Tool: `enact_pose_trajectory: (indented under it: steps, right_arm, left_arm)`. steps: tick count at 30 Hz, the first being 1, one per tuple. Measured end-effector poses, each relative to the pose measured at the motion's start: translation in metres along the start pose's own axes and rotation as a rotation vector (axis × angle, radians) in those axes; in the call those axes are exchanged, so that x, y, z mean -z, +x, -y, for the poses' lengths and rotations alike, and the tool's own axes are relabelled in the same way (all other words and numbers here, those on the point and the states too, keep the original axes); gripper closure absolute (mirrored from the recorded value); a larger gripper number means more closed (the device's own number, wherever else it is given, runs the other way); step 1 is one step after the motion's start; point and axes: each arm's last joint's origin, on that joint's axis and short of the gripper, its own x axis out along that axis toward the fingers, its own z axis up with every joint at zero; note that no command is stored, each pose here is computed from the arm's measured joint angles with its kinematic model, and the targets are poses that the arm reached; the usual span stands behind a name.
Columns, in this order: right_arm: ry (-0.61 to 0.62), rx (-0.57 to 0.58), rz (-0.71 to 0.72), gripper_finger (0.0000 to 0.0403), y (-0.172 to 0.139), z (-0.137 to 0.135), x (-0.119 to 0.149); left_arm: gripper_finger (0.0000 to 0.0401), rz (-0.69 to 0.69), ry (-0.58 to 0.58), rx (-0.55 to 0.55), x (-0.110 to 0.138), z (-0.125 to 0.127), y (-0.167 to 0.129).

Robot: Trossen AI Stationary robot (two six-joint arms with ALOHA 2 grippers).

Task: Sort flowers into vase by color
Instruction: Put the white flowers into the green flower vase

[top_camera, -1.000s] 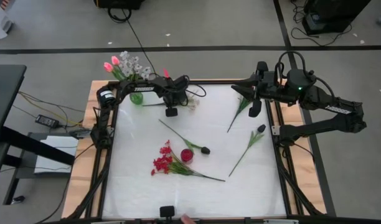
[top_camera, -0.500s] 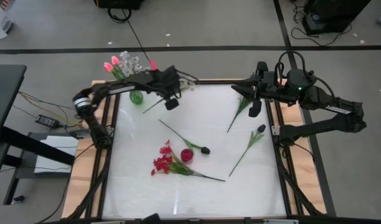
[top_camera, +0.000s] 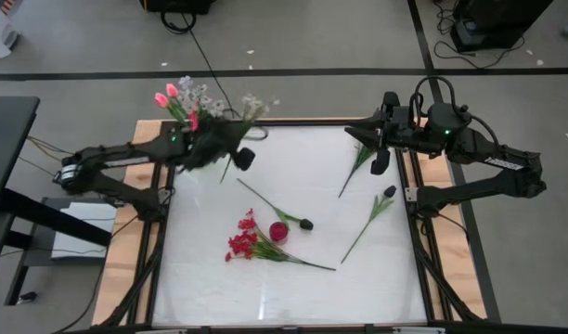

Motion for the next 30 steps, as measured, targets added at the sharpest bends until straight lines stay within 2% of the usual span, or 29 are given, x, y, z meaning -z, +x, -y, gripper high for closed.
enact_pose_trajectory:
  steps: [4, 9, 13, 15, 19, 23, 27, 30]
  right_arm:
    - [0.000, 0.000, 0.000, 0.0321, 0.000, 0.000, 0.000]
    - [0.000, 0.000, 0.000, 0.0321, 0.000, 0.000, 0.000]
    - [0.000, 0.000, 0.000, 0.0321, 0.000, 0.000, 0.000]
    - [0.000, 0.000, 0.000, 0.0321, 0.000, 0.000, 0.000]
    - [0.000, 0.000, 0.000, 0.0321, 0.000, 0.000, 0.000]
    - [0.000, 0.000, 0.000, 0.0321, 0.000, 0.000, 0.000]
    - [0.000, 0.000, 0.000, 0.0321, 0.000, 0.000, 0.000]
    - [0.000, 0.000, 0.000, 0.0321, 0.000, 0.000, 0.000]
  left_arm:
    - [0.0401, 0.137, -0.130, -0.114, 0.028, 0.000, -0.023]
    - [0.0401, 0.383, -0.310, -0.221, 0.057, -0.008, -0.053]
    - [0.0401, 0.554, -0.293, -0.303, 0.075, -0.012, -0.069]
    - [0.0401, 0.549, -0.238, -0.307, 0.080, -0.017, -0.071]
    - [0.0401, 0.559, -0.276, -0.302, 0.082, -0.021, -0.071]
    - [0.0401, 0.557, -0.266, -0.303, 0.083, -0.021, -0.071]
    - [0.0401, 0.542, -0.181, -0.327, 0.083, -0.025, -0.072]
    - [0.0401, 0.538, -0.166, -0.333, 0.079, -0.027, -0.075]
